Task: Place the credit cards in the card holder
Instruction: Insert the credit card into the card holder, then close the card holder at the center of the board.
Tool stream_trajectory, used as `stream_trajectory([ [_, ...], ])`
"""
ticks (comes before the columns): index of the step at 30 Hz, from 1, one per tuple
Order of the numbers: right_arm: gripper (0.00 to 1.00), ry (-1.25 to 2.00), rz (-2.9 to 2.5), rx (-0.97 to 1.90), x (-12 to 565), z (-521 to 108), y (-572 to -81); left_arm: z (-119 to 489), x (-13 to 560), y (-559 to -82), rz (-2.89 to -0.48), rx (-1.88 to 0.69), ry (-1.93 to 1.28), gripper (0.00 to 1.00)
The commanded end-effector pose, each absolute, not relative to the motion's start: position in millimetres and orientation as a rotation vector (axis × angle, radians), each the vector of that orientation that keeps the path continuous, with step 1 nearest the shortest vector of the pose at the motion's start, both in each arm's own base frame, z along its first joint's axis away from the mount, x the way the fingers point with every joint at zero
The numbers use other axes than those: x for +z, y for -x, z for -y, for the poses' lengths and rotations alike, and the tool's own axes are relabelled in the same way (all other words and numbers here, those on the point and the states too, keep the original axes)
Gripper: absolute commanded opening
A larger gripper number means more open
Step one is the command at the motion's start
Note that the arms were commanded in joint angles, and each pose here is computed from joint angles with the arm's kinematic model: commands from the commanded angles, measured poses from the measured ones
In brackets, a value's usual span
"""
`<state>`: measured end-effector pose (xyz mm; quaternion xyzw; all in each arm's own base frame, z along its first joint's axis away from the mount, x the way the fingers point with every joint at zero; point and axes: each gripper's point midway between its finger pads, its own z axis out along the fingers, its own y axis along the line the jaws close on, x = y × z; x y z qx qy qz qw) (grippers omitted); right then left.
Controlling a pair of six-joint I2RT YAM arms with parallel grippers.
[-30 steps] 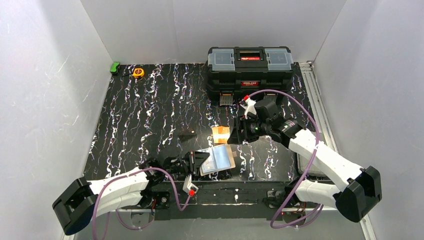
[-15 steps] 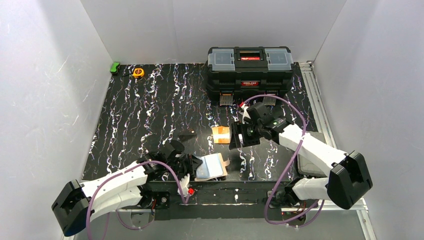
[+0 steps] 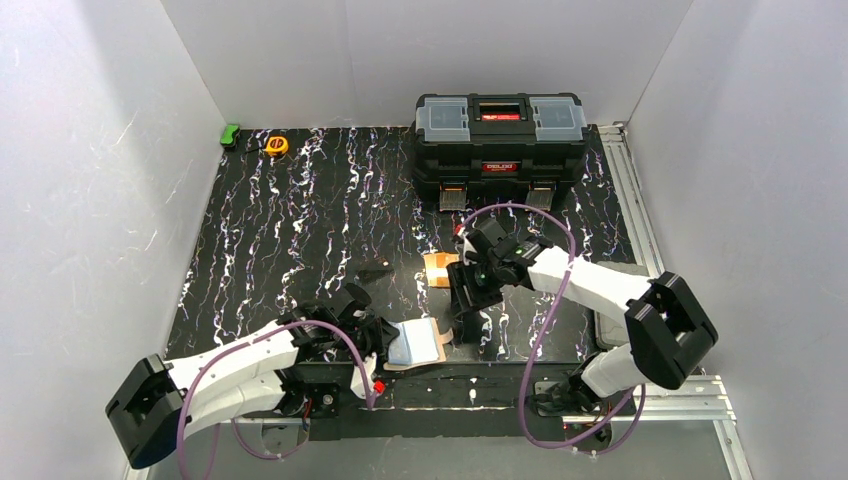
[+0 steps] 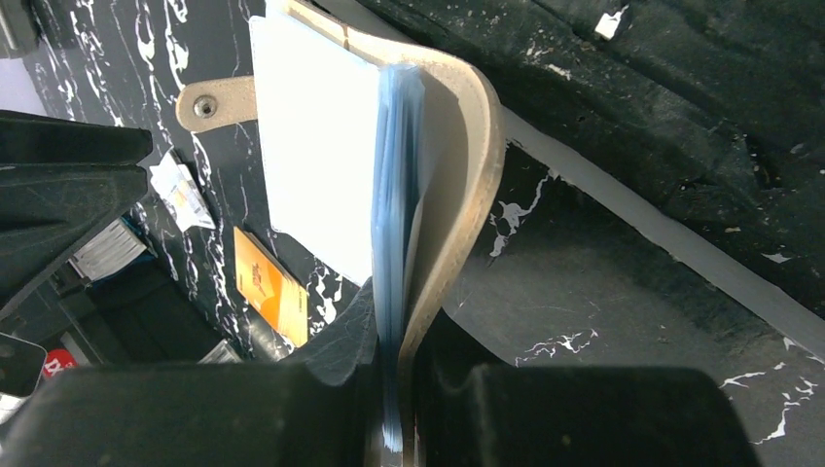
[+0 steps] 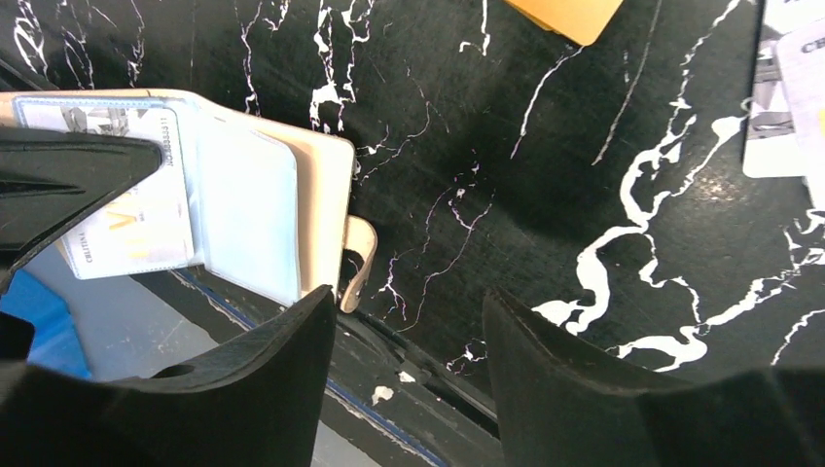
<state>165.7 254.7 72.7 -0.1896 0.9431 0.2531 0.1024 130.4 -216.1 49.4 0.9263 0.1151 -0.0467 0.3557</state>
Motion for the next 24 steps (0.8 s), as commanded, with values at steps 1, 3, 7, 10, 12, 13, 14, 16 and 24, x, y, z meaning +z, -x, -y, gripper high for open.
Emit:
stream_trajectory([
  [1,0.62,0.647,-2.723,0.818,86,-274,-168,217,48,-127,-0.268,-0.140,-2.419,0.00],
  [3,0.61,0.675,-2.738,0.826,83,-275,-162,216,46,-129,-0.264,-0.131,-2.427,0.00],
  [7,0.61,0.723,-2.759,0.836,78,-278,-152,216,43,-132,-0.259,-0.114,-2.444,0.00],
  [10,0.61,0.771,-2.756,0.845,77,-284,-147,217,42,-134,-0.250,-0.107,-2.453,0.00],
  [12,0.63,0.790,-2.749,0.847,79,-289,-145,217,41,-135,-0.236,-0.101,-2.454,0.00],
  [13,0.64,0.796,-2.738,0.845,81,-292,-146,218,42,-135,-0.231,-0.097,-2.454,0.00],
  [14,0.64,0.801,-2.734,0.841,83,-293,-146,218,42,-135,-0.230,-0.096,-2.456,0.00],
  [16,0.65,0.811,-2.717,0.848,87,-296,-146,218,42,-137,-0.229,-0.090,-2.457,0.00],
  [24,0.65,0.847,-2.798,0.694,73,-297,-142,217,42,-142,-0.258,-0.065,-2.462,0.00],
])
